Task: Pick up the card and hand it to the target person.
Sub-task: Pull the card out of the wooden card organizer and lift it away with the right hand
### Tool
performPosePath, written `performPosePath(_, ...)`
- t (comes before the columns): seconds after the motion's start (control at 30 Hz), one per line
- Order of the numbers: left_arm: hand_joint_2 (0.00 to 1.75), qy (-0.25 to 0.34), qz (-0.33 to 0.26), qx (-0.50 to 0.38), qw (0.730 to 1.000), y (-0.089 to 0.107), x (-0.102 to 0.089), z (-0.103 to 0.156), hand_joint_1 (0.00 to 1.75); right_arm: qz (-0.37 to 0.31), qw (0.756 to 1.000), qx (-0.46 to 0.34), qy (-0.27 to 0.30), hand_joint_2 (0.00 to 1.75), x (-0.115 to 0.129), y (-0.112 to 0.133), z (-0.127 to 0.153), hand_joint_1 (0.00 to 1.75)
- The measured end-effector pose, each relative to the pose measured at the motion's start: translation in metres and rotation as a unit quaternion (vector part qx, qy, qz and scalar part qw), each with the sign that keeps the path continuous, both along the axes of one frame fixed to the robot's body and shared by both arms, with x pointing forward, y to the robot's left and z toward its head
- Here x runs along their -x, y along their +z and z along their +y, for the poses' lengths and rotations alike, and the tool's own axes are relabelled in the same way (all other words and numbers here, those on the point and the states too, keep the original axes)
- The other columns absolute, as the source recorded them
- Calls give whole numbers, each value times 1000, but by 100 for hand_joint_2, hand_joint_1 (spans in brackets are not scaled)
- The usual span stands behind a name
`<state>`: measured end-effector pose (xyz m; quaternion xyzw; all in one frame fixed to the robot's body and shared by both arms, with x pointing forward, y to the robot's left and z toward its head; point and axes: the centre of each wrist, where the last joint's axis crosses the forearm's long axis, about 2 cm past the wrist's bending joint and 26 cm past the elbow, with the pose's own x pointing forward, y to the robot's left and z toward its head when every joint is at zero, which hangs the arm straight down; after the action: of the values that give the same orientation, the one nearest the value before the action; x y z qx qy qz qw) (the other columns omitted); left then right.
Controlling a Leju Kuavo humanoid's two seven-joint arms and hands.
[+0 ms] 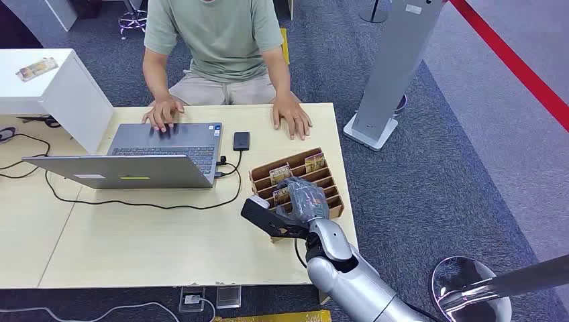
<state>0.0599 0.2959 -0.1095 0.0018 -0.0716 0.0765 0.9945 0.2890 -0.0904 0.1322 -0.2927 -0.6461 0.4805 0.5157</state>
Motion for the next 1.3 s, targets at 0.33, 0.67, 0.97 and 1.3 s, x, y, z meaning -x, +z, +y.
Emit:
performPosePath(0.33,175,0,0,-1,1000,0,0,0,0,0,1000,4,-2,175,-3,-1,-1,127)
performPosePath(0.67,175,0,0,-1,1000,0,0,0,0,3,1000,2,-2,175,-3,-2,1,144)
performPosePath(0.97,175,0,-2,-2,1000,0,0,0,0,4,1000,3,-1,175,-3,-2,2,152)
performPosePath(1.3,175,1,-8,-2,1000,0,0,0,0,-158,980,-101,64,175,5,3,1,152)
